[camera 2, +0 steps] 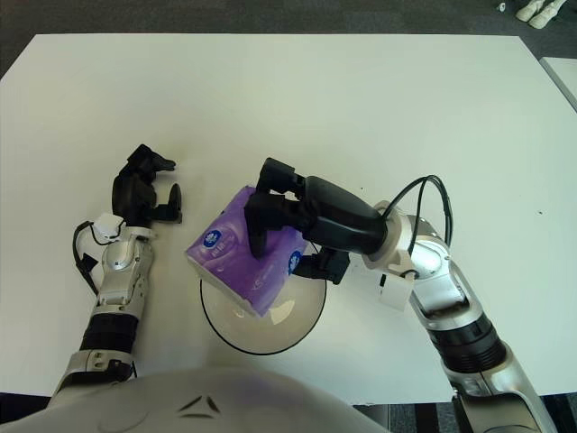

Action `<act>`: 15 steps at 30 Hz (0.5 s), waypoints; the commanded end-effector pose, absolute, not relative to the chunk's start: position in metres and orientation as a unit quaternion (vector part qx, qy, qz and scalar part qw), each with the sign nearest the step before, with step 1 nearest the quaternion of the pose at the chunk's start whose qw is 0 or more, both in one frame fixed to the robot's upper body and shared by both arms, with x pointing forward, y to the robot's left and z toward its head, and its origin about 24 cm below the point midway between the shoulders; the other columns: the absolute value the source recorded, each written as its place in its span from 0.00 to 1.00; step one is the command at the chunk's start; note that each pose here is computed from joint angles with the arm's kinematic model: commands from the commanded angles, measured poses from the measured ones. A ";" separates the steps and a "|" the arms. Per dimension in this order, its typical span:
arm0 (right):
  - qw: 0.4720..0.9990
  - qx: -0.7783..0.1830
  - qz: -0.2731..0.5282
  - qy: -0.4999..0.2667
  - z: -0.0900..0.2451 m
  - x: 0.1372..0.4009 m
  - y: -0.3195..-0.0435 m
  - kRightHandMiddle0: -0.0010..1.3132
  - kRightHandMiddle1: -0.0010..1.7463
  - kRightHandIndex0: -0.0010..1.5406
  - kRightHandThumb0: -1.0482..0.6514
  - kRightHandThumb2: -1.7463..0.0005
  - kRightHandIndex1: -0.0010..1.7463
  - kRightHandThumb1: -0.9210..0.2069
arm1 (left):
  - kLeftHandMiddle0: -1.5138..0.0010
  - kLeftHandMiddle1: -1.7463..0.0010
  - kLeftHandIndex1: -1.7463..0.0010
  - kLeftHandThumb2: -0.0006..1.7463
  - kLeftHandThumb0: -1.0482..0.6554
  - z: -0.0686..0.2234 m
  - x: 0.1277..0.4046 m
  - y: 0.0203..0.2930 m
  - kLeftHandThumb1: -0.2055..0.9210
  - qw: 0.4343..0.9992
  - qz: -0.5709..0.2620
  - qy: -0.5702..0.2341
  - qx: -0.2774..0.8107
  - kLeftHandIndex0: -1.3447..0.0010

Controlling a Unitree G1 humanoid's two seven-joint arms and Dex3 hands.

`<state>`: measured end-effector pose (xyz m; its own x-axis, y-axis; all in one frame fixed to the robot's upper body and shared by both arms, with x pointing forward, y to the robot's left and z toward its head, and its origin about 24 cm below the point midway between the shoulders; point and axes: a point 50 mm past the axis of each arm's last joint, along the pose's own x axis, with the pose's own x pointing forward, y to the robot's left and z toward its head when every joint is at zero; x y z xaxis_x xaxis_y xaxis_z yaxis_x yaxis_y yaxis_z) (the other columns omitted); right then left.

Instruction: Put the tissue paper into the plate.

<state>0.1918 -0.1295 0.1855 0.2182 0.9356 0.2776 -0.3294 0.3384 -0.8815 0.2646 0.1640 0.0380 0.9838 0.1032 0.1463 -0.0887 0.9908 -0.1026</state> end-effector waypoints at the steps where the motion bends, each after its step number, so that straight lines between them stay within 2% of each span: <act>1: 0.680 -0.360 0.468 -0.435 0.186 0.186 -0.133 0.50 0.98 0.58 0.61 0.02 0.99 0.85 | 0.40 0.00 0.02 1.00 0.61 0.009 0.249 0.167 0.12 0.997 0.056 -0.002 -0.049 0.49; 8: 0.663 -0.390 0.475 -0.427 0.185 0.185 -0.139 0.52 0.94 0.56 0.61 0.04 1.00 0.83 | 0.40 0.00 0.02 1.00 0.61 0.011 0.249 0.165 0.12 0.997 0.054 -0.002 -0.053 0.49; 14: 0.659 -0.408 0.453 -0.441 0.183 0.182 -0.140 0.49 0.97 0.55 0.61 0.04 1.00 0.82 | 0.40 0.00 0.03 1.00 0.61 0.011 0.250 0.165 0.12 0.997 0.049 -0.007 -0.053 0.48; 15: 0.658 -0.411 0.449 -0.442 0.182 0.182 -0.139 0.47 0.98 0.54 0.61 0.06 1.00 0.79 | 0.40 0.00 0.04 1.00 0.61 0.011 0.250 0.166 0.12 0.997 0.049 -0.008 -0.053 0.48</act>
<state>0.1854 -0.1394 0.1831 0.2017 0.9593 0.1977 -0.2669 0.2481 -0.9312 0.2632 0.1634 0.0382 0.9861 0.0964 0.1350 -0.0823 0.9909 -0.1064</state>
